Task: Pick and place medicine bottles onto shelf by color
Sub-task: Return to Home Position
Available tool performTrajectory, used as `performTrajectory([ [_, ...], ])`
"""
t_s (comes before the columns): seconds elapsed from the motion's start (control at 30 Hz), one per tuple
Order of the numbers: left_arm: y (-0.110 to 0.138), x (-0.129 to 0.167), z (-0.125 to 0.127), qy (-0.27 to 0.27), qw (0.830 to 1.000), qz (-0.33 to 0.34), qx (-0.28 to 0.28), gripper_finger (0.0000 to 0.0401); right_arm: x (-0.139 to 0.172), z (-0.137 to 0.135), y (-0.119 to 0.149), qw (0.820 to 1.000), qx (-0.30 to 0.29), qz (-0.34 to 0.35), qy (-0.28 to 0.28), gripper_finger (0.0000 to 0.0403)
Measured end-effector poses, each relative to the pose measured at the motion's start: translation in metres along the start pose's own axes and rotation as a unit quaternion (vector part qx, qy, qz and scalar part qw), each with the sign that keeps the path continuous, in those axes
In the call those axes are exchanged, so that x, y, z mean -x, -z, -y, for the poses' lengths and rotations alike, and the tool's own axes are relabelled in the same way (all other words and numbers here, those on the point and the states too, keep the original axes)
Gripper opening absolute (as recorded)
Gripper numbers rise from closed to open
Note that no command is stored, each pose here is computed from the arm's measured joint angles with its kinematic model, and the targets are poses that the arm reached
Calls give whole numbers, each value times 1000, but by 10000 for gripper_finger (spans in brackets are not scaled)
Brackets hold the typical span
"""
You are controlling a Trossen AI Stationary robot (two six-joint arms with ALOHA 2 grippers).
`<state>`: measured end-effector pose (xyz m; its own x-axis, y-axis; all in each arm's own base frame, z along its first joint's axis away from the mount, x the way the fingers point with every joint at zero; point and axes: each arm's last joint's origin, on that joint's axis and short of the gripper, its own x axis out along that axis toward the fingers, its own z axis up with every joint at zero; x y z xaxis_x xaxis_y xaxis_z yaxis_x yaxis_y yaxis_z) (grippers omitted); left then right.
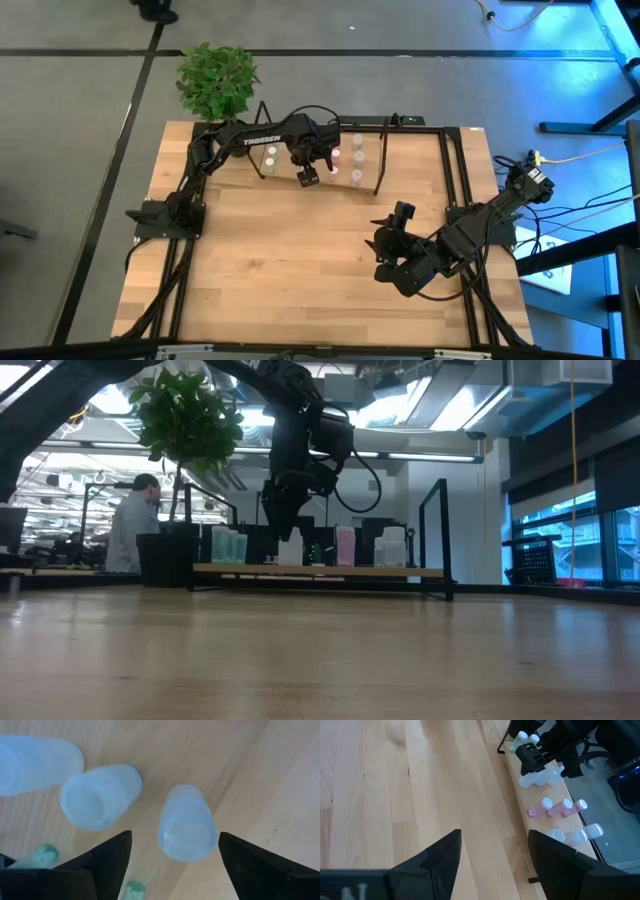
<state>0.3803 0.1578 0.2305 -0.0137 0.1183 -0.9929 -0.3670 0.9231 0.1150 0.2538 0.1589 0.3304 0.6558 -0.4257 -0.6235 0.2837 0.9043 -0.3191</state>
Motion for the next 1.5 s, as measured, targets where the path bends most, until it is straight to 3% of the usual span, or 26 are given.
performTrajectory([
  [0.4, -4, 44, 10, -22, 999, 31, -11, 293, 0, 0, 0, 1000, 1, -1, -2, 232],
  [0.73, 3, 88, 50, -35, 996, 66, -47, 293, 0, 0, 0, 1000, 2, -3, -4, 232],
  [1.13, 46, 144, 89, -53, 990, 126, -23, 293, 0, 0, 0, 1000, 2, -3, -5, 232],
  [1.5, 93, 180, 147, -56, 979, 196, -13, 293, 0, -1, -1, 1000, -2, 0, -6, 232],
])
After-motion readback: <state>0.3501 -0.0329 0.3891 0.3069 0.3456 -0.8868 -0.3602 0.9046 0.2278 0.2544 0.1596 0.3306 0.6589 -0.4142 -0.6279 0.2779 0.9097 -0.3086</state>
